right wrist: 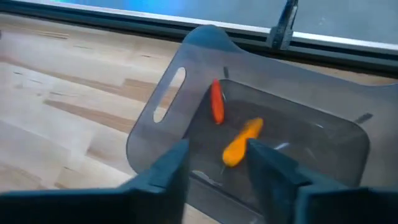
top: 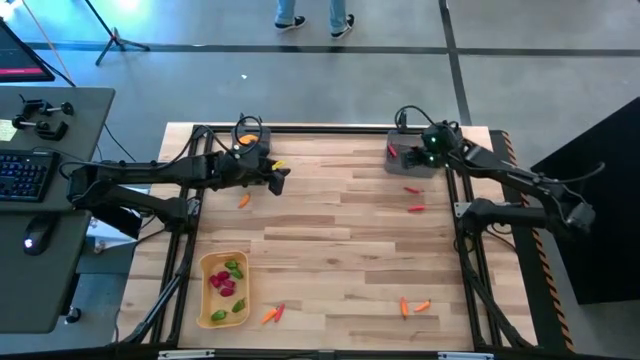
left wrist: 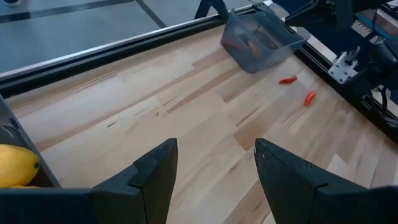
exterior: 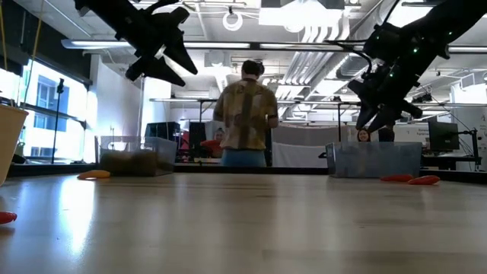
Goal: Sort produce into baskets
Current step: Put the center yellow chili into the right black bin, then put the top right red chili into the right black bin
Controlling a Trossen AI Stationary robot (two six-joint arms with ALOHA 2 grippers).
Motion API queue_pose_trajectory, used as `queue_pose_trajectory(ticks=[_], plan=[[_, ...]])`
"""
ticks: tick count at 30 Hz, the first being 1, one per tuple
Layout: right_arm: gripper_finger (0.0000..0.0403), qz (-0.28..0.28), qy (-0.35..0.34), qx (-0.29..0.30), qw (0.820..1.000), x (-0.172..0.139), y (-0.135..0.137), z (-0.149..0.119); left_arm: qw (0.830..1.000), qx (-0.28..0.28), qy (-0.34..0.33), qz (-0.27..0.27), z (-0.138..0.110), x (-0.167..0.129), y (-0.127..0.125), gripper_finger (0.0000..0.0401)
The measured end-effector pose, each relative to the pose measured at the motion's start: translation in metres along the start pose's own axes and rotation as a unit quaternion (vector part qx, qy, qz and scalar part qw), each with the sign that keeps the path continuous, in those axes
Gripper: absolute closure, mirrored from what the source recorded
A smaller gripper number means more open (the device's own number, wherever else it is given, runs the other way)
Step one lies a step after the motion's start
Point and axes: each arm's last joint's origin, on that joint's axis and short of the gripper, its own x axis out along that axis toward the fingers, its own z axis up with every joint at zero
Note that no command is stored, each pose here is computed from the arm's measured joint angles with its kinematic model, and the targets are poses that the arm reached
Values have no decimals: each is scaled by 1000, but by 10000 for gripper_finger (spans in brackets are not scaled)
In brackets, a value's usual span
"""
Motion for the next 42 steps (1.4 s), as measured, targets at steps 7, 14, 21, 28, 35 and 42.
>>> queue_pose_trajectory(ticks=[7,14,21,28,35,42], plan=[[156,25,23,47,998,-6,-3,11,999,44,2,1,0,0,0,201],[164,53,151,84,984,-46,18,3,996,86,30,-3,-5,0,2,201],[186,-74,196,208,955,-63,15,-67,994,97,44,-1,-7,0,3,201],[204,-94,149,377,909,-40,14,-94,991,124,44,-6,-7,0,3,201],[210,-94,179,364,909,-21,20,-102,989,144,45,-9,-7,0,3,201],[210,-166,191,424,870,-7,22,-110,983,176,45,-11,-7,0,3,201]])
